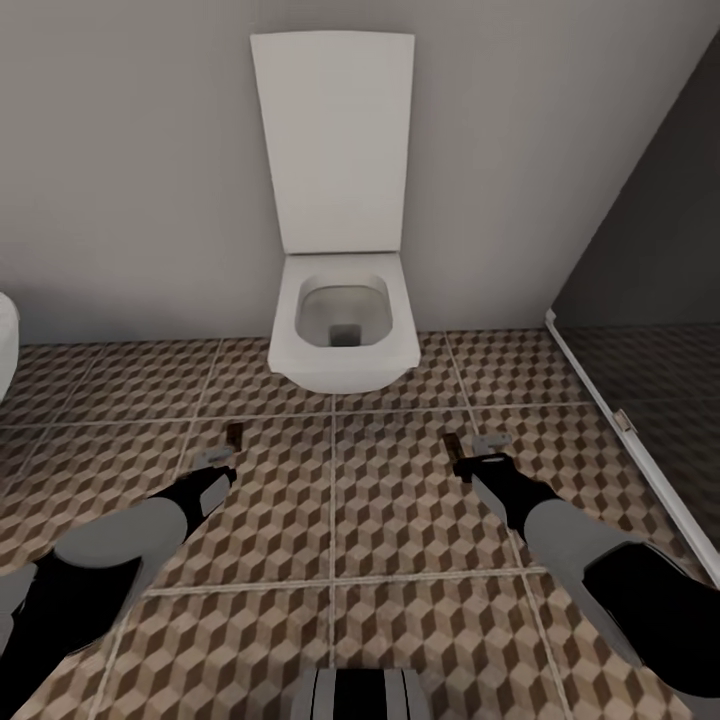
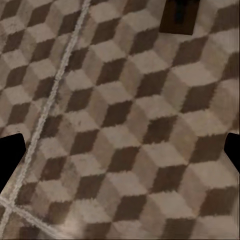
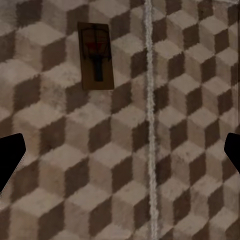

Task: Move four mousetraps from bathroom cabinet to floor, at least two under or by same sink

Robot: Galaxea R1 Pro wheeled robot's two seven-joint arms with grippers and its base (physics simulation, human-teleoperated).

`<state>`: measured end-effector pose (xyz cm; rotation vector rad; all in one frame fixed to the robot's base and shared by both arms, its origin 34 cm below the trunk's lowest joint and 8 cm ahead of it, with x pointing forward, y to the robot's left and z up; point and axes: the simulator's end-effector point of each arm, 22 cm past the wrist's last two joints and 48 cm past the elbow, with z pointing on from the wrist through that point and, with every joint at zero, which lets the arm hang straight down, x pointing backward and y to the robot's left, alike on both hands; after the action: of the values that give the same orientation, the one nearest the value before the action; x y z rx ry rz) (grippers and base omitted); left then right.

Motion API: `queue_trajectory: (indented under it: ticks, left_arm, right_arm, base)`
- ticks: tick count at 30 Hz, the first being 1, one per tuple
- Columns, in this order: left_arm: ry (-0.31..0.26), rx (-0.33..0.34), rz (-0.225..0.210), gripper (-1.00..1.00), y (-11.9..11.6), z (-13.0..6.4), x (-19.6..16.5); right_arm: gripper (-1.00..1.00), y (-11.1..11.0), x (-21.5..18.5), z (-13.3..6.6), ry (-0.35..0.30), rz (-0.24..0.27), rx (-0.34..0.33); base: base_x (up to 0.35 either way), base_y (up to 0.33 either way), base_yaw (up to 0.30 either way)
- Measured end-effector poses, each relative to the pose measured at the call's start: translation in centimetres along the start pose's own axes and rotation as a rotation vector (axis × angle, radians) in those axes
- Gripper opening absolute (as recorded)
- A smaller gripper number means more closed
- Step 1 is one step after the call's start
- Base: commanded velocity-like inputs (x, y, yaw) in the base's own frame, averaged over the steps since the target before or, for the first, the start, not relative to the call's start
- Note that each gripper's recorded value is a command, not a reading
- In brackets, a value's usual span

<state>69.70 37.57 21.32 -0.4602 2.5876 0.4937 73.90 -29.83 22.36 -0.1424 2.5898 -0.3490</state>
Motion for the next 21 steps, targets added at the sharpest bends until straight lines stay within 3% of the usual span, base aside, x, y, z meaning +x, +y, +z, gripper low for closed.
queue_trajectory:
  ticks: [11,21]
  left_arm:
    - [0.051,0.09,0.033,1.0,-3.4,-2.5,3.7]
    - [0.085,0.111,0.058,1.0,-3.5,-4.0,7.2]
  right_arm:
    - [1.0,0.2,2.0,-1.5,-0.054,0.014,-0.004]
    - [1.0,0.4,3.7,-2.9,-0.097,0.02,-0.007]
  base:
    - [0.0,0.0,0.0]
    - [0.0,0.0,0.0]
